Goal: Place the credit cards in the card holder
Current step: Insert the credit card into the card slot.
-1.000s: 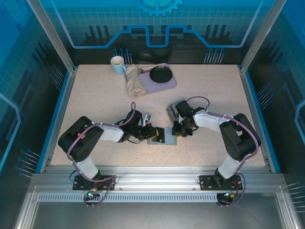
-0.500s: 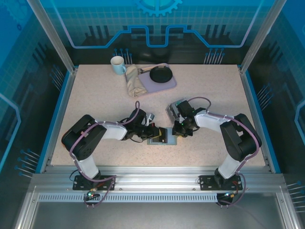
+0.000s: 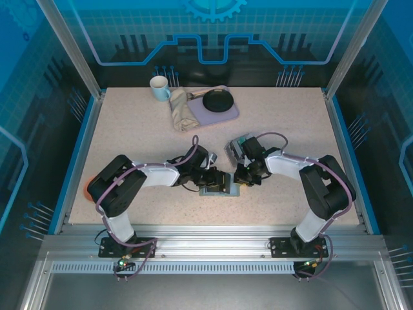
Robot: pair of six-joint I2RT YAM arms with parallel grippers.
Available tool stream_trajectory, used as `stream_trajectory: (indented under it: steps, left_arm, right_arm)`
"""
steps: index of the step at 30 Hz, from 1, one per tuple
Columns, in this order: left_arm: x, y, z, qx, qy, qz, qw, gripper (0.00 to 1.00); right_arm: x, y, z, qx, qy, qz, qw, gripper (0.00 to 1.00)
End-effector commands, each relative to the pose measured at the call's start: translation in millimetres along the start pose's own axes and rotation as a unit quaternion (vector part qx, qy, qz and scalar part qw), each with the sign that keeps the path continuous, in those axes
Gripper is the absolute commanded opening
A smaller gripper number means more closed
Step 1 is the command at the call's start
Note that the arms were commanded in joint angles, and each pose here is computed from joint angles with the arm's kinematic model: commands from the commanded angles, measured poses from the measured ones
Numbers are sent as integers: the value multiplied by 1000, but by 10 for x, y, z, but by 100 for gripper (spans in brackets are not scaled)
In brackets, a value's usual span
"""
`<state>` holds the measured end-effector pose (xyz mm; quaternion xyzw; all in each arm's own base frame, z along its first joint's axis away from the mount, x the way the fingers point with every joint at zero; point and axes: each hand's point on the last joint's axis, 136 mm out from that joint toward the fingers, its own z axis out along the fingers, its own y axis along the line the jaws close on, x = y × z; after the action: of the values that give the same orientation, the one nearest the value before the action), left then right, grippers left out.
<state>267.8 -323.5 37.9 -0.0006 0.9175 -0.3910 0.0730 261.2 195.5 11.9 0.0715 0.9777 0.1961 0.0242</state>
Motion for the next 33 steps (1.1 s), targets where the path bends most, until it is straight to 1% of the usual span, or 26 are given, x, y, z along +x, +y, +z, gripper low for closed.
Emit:
stream_trajectory:
  steps: [1, 4, 8, 17, 20, 23, 25, 28, 33]
  left_arm:
    - [128, 176, -6, -56, 23, 1, 998, 19]
    - [131, 189, -58, -65, 19, 3, 998, 23]
    - [116, 158, -125, -69, 12, 7, 998, 25]
    - [97, 138, -156, -73, 10, 10, 997, 23]
    - [88, 124, -173, -72, 7, 13, 997, 18]
    - [81, 90, -173, -67, 7, 18, 998, 10]
    - [77, 66, -164, -63, 10, 21, 998, 6]
    - [86, 34, -137, -55, 20, 26, 998, 5]
    - [154, 31, -60, -46, 47, 19, 998, 4]
  right_arm:
    - [210, -81, 239, -3, 41, 10, 999, 21]
    - [195, -93, 187, -4, 39, 10, 999, 22]
    - [168, -89, 97, -6, 31, 6, 999, 25]
    - [178, -125, 70, 1, 35, 1, 999, 26]
    - [179, -125, 81, 1, 36, 1, 999, 26]
    - [178, -126, 87, 0, 37, 1, 999, 26]
    - [183, -121, 99, -2, 39, 1, 999, 24]
    - [194, -96, 126, -13, 43, 4, 999, 21]
    - [202, -93, 164, -22, 46, 12, 999, 20]
